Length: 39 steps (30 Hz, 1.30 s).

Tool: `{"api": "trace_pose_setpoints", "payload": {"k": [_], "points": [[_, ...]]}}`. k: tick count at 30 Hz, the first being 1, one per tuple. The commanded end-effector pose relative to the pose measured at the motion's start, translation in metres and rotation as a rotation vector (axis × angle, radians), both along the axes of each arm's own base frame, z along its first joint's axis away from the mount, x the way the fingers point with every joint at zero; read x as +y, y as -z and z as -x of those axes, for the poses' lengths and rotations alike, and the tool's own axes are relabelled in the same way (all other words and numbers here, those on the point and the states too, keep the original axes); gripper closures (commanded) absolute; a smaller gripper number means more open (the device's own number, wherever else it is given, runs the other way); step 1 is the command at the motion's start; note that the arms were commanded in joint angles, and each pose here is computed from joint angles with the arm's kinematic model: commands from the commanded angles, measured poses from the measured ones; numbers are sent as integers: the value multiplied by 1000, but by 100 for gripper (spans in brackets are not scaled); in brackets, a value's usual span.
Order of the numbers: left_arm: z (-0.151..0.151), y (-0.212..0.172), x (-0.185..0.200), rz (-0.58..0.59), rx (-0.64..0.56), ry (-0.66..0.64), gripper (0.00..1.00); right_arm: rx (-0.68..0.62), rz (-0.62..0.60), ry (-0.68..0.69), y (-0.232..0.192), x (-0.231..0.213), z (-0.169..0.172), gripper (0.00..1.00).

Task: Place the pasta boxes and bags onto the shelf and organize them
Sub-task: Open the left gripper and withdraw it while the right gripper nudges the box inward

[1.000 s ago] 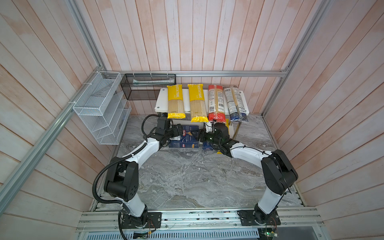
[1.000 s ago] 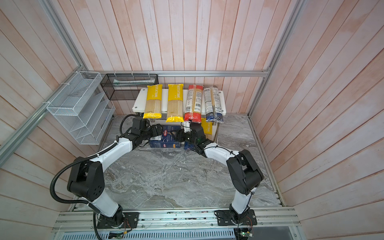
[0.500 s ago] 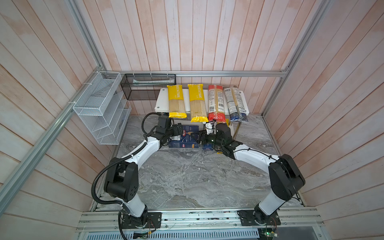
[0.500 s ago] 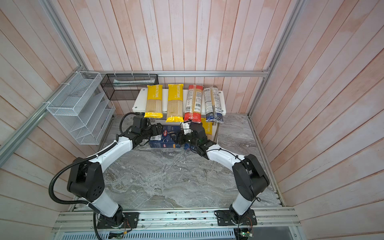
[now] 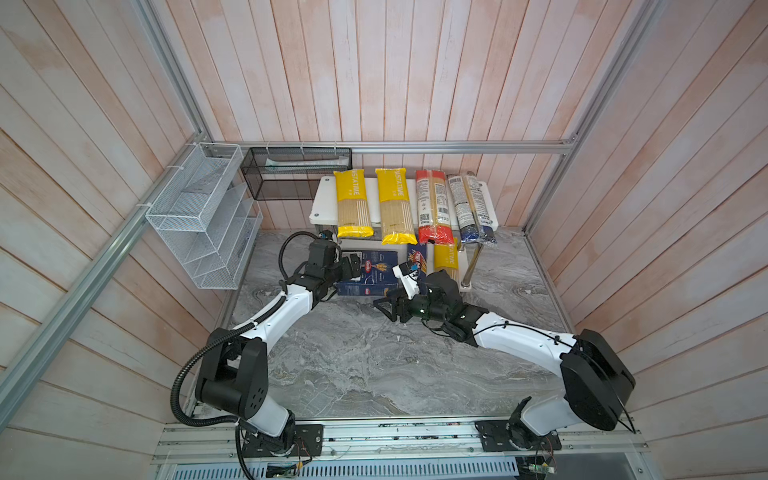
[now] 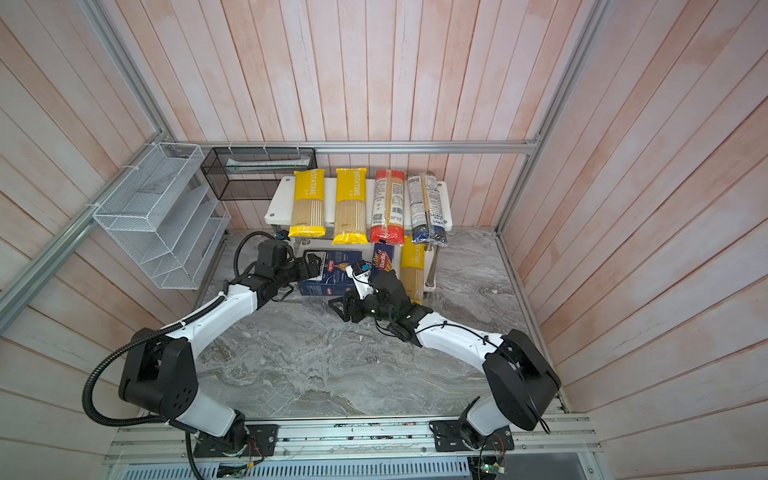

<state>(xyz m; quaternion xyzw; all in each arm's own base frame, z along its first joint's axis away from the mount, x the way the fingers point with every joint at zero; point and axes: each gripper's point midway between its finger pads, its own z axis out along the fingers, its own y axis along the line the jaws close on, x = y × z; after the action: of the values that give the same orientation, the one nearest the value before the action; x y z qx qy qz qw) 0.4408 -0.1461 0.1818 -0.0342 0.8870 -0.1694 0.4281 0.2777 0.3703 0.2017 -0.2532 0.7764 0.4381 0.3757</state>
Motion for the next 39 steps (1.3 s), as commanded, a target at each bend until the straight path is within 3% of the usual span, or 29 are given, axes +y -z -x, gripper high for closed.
{"api": "trace_pose_setpoints", "payload": {"k": [1,12,23,39], "points": [[12,-6,8,17,-15,-22,0,-10,1,-39,5,15,6,32],[82,4,47,51,23,-124,0,10,-25,-101,30,58,5,33],[158,16,91,137,3,-260,0,-8,-21,-102,47,85,-18,33],[182,13,91,179,-22,-243,0,-23,-14,-53,63,94,-48,33]]}}
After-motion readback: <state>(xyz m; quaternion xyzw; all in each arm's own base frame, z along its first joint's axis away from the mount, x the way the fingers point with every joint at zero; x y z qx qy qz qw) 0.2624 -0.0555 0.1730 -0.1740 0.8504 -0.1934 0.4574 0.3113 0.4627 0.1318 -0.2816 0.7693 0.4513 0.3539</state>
